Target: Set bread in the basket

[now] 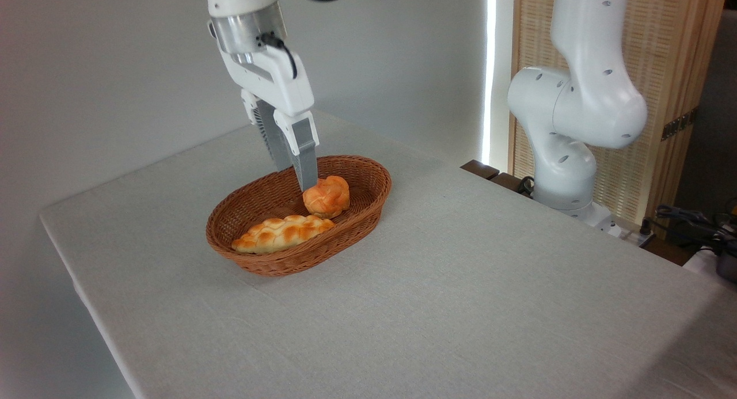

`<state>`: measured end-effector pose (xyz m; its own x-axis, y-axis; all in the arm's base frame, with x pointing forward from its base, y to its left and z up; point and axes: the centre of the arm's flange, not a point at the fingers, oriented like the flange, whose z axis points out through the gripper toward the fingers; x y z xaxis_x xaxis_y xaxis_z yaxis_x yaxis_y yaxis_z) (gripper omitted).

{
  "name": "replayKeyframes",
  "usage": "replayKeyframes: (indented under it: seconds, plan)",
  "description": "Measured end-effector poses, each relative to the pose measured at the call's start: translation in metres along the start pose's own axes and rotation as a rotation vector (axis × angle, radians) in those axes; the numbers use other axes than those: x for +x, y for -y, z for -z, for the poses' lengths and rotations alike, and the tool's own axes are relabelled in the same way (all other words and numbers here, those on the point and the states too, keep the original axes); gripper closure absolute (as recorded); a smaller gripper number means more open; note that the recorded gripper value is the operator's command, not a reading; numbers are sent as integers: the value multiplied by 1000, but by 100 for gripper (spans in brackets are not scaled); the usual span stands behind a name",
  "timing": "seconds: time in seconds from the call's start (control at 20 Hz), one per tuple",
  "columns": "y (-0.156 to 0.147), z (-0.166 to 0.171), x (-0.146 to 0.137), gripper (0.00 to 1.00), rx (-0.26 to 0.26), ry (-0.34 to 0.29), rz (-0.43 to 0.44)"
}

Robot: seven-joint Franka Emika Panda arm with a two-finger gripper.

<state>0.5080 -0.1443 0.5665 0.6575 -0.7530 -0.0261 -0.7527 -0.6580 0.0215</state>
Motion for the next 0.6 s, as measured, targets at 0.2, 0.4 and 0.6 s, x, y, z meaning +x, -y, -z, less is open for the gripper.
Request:
replayKeyframes:
  seconds: [0.2,0.4,0.6]
  plan:
    - [57,37,-31,0,37,-64,86]
    - [91,53,-47,0,30,-69,109]
    - [112,58,-60,0,15,-61,112]
